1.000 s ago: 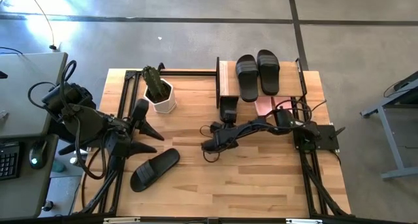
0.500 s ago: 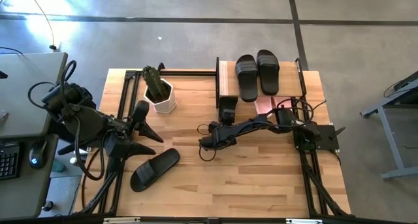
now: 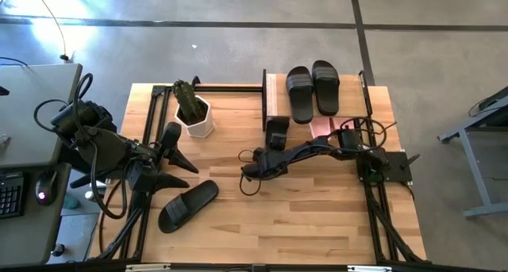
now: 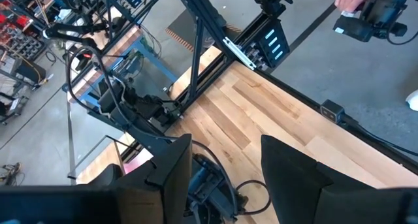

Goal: Pick and place slides into the shelf
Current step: Put the black slipper under the shelf

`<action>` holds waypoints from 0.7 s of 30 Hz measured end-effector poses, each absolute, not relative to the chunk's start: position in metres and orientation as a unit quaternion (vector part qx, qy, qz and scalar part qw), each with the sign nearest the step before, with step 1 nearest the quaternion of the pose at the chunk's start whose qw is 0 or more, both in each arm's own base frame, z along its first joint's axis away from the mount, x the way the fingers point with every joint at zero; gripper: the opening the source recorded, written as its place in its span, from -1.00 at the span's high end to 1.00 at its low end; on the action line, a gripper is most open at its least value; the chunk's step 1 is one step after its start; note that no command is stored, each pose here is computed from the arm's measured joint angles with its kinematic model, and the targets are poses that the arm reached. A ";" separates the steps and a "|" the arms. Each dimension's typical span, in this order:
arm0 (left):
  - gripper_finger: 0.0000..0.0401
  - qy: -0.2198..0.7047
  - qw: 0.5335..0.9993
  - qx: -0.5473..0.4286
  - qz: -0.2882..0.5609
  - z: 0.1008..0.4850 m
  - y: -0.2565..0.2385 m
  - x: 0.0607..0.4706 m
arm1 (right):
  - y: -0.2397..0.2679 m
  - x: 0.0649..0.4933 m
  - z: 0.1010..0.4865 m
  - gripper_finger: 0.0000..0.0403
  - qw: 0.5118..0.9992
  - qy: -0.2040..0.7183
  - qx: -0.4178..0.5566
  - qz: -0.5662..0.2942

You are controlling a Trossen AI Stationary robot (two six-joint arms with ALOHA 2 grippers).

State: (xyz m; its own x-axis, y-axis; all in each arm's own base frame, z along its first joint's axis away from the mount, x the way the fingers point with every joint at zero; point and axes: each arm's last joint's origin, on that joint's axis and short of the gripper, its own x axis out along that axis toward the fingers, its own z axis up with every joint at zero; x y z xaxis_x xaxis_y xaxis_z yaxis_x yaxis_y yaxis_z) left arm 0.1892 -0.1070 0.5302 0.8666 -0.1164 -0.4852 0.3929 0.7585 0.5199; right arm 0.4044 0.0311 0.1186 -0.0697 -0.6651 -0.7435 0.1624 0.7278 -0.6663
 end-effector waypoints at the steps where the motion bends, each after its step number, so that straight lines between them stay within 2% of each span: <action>1: 0.17 0.217 0.912 0.318 -0.140 0.530 -0.107 0.189 | 0.031 0.405 0.118 0.40 0.655 0.660 -0.190 -0.313; 9: 0.17 0.217 0.912 0.318 -0.139 0.530 -0.107 0.189 | 0.033 0.403 0.119 0.07 0.650 0.668 -0.201 -0.303; 16: 0.17 0.218 0.912 0.318 -0.139 0.530 -0.107 0.189 | 0.056 0.392 0.125 0.05 0.635 0.684 -0.215 -0.289; 21: 0.17 0.250 0.903 0.319 -0.145 0.524 -0.105 0.186 | 0.084 0.381 0.151 0.04 0.659 0.650 -0.234 -0.297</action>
State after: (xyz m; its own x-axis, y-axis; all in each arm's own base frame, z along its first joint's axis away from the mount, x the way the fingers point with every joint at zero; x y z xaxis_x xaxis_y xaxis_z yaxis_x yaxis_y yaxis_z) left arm 0.1860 -0.1051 0.5244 0.8333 -0.1019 -0.5434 0.4205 0.7549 0.5032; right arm 0.3811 0.0839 0.1510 -0.0219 -0.6956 -0.7180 0.0871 0.7142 -0.6945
